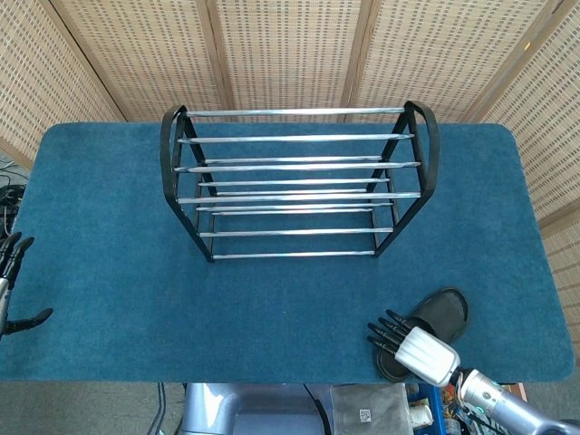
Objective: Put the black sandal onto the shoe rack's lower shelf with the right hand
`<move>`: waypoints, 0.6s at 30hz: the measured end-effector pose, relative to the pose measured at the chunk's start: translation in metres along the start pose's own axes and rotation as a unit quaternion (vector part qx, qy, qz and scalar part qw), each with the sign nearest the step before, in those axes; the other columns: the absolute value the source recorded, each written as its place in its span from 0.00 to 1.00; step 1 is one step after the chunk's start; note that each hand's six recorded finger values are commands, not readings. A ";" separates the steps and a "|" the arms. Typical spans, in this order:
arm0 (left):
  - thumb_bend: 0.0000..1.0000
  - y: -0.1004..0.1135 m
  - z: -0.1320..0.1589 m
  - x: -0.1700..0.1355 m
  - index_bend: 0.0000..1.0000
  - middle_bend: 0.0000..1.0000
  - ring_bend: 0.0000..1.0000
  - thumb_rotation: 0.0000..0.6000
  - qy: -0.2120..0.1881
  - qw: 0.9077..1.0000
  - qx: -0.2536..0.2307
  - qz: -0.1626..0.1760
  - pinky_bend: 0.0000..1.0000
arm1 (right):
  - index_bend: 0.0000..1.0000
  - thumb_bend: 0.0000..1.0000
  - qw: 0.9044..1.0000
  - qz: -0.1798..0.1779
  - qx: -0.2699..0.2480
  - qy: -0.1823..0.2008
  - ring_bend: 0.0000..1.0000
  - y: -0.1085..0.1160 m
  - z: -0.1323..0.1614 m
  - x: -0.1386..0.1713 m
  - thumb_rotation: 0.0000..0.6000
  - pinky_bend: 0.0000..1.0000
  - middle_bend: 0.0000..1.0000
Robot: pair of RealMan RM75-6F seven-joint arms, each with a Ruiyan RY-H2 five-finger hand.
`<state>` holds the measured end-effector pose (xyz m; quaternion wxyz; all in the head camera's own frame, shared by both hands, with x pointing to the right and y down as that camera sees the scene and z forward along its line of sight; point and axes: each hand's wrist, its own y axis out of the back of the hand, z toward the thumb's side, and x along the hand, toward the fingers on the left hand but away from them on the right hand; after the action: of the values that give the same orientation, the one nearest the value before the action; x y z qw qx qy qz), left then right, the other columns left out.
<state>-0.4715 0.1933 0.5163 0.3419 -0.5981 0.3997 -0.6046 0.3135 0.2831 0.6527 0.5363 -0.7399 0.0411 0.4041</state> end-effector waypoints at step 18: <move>0.11 -0.002 0.002 0.001 0.00 0.00 0.00 1.00 -0.001 1.000 0.003 -0.003 0.00 | 0.00 0.00 1.000 -0.005 0.000 -0.021 0.00 -0.009 -0.012 -0.016 1.00 0.00 0.00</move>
<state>-0.4696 0.1929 0.5181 0.3425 -0.5988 0.3958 -0.6062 0.3137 0.2710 0.6713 0.5392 -0.7313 0.0260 0.4170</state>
